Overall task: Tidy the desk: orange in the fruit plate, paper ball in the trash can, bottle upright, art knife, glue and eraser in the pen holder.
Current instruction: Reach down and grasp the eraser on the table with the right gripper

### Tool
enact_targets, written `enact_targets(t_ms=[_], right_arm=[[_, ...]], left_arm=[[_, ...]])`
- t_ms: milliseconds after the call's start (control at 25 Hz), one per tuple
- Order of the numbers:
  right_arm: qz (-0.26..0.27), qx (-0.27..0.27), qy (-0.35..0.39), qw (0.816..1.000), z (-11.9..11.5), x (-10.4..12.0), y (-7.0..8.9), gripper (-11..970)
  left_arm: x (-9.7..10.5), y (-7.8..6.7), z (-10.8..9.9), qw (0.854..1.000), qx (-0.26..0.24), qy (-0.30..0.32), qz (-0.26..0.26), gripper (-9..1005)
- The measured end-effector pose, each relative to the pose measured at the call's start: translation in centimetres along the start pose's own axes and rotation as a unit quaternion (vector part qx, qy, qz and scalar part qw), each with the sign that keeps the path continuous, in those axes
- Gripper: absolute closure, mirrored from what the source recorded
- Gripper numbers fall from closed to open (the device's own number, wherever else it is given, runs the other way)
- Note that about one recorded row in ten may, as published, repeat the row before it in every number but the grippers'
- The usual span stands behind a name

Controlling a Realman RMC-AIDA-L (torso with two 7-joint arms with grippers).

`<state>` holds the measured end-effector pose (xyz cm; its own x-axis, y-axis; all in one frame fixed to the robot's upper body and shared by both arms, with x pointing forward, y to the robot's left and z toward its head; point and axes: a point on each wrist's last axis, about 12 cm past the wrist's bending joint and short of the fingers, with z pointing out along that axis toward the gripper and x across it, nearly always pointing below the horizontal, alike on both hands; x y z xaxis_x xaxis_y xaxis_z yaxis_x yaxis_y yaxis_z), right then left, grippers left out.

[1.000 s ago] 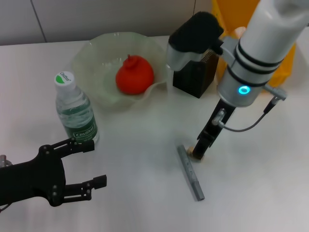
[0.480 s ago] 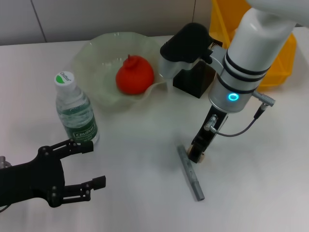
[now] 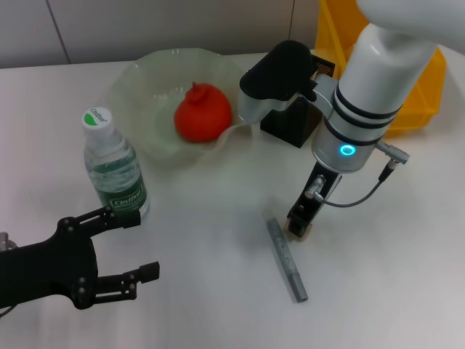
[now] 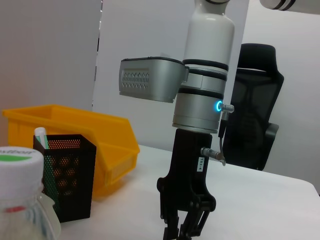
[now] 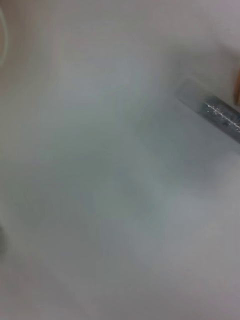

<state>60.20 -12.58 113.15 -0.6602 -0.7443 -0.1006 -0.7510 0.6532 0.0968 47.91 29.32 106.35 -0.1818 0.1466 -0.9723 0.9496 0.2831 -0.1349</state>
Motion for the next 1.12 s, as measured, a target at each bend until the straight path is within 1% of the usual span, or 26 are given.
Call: enact_targets(t_ms=[200,680,800,880,1120], right_arm=[[-0.002,-0.006,-0.006,1.0,0.05,-0.19,0.14,719],[-0.015,0.0,-0.001,1.0,0.38,-0.23,0.4,725],[-0.017,-0.012,-0.005,1.0,0.26,-0.42,0.82,743],[-0.017,-0.012,-0.007,1.0,0.17,-0.49,0.83,755],[-0.014,-0.011,0.0,1.0,0.29,-0.46,0.82,605]], left_arm=[[0.0,0.05,0.02,1.0,-0.001,0.001,0.0,130],[-0.05,0.22,0.11,1.0,-0.004,0.002,-0.002,130],[-0.07,0.26,0.14,1.0,-0.004,0.003,-0.001,130],[-0.07,0.26,0.15,1.0,-0.004,0.003,-0.001,130],[-0.07,0.26,0.15,1.0,-0.004,0.003,-0.001,130]])
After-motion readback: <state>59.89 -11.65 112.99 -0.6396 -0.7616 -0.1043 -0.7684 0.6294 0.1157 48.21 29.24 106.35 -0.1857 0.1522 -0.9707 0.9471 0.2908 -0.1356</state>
